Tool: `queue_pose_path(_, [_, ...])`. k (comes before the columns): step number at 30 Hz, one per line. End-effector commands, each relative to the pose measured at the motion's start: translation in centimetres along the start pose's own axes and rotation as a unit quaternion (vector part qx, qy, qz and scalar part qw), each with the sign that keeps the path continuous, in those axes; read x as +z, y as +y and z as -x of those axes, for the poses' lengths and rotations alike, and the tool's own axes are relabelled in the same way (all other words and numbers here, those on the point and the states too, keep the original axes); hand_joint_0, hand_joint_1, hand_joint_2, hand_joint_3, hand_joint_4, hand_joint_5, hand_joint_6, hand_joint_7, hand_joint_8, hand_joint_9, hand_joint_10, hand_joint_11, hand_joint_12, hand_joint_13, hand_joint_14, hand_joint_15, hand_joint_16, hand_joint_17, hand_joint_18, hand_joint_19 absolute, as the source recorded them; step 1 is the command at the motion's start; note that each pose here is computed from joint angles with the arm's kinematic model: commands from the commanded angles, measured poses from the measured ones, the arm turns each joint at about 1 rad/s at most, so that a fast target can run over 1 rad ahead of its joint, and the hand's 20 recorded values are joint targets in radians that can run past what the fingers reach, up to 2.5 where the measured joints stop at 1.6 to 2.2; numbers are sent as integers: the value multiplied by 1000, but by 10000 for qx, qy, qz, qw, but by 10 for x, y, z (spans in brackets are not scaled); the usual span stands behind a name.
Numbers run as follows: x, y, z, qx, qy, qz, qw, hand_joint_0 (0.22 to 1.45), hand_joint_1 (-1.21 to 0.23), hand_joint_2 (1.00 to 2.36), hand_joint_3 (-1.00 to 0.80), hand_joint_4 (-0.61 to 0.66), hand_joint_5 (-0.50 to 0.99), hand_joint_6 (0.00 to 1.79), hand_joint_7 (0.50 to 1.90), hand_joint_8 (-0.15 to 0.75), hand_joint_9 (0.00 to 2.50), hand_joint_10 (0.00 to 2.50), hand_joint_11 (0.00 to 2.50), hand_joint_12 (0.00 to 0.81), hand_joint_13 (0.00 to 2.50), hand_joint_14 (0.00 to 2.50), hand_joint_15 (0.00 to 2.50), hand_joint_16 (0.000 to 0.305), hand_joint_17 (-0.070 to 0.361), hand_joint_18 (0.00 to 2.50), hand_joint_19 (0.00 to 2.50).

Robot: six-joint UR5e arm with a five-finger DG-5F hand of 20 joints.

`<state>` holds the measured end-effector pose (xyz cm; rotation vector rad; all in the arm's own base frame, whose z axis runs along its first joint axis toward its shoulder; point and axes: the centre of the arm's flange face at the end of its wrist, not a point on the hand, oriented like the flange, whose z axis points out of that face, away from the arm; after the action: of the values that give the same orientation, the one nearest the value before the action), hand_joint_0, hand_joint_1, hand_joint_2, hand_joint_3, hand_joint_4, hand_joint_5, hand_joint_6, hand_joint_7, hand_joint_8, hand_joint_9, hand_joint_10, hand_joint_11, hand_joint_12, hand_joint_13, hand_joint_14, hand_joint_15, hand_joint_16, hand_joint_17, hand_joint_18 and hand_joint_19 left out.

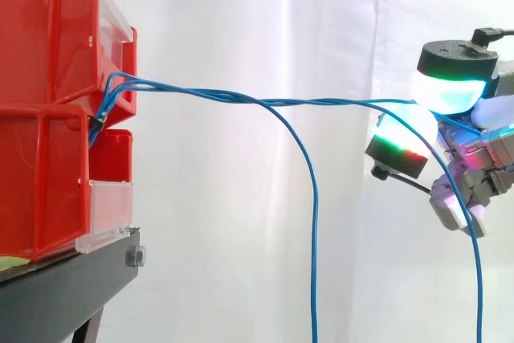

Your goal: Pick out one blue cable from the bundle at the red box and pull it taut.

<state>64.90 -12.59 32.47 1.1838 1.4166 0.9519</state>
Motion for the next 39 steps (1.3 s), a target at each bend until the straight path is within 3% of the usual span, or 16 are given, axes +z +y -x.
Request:
queue_pose_path(1, [0,0,0,-1,2,-3,10000,749,-788,1017,-145,-171,-129,967,839,278,1364,23,1162,397,867,21,600,52,117,695,775])
queue_pose_path(39, [0,0,0,-1,2,-3,10000,752,-792,1016,-153,-176,-130,966,844,282,1334,25,1114,395,836,21,579,52,117,668,768])
